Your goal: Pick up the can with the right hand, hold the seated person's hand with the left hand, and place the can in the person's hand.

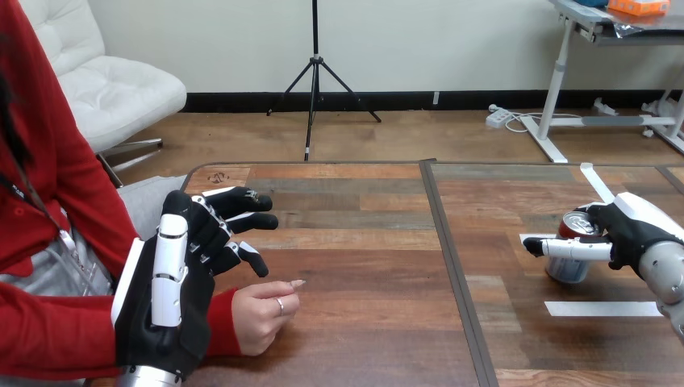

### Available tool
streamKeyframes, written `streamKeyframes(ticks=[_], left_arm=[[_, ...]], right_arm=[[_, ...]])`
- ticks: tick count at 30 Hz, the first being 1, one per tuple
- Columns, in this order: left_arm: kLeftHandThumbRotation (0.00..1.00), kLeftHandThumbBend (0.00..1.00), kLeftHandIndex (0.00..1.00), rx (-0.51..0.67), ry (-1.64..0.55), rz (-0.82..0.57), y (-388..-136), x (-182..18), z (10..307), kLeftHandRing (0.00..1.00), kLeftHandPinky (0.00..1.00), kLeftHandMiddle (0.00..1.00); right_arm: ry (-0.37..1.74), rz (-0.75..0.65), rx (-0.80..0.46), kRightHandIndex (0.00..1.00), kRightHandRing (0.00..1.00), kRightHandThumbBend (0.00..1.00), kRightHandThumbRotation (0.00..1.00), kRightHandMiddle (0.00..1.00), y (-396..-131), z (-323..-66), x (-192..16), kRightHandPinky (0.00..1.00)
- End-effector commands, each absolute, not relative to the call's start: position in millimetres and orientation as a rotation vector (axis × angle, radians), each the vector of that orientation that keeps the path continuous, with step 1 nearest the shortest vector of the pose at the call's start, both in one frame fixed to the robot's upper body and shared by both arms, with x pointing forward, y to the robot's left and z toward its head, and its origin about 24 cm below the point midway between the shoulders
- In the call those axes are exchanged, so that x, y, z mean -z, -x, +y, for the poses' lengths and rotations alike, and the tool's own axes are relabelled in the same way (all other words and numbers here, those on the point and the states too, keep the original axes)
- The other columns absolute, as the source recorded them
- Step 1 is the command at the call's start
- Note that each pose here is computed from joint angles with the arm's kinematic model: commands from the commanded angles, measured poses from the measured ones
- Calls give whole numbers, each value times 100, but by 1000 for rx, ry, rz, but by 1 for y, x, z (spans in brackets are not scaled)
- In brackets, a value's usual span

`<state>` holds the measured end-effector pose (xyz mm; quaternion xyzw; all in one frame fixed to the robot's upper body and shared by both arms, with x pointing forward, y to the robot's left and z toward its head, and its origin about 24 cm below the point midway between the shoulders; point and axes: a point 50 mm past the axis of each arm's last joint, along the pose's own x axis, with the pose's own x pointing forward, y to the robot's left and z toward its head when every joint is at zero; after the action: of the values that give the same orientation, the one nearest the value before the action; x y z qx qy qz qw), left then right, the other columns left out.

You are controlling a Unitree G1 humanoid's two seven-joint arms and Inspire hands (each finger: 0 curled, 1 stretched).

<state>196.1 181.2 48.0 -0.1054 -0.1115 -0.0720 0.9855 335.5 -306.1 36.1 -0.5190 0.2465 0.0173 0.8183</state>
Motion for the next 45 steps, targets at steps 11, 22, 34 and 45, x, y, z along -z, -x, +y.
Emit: streamKeyframes(ticks=[11,22,34,45], left_arm=[[100,46,57,177,197,-350,-210,-73,179,61,29,63],[100,48,56,180,191,-351,-210,-74,179,61,28,61],[100,53,55,183,193,-356,-211,-74,180,60,27,60],[100,55,55,177,193,-356,-212,-74,181,59,26,59]], right_arm=[[1067,453,-37,82,80,96,54,84,-348,-295,-48,66],[1032,402,-1,74,71,79,28,75,-348,-295,-51,63],[1022,324,50,61,54,65,3,58,-348,-296,-55,48],[997,294,85,53,48,61,0,52,-350,-296,-60,42]])
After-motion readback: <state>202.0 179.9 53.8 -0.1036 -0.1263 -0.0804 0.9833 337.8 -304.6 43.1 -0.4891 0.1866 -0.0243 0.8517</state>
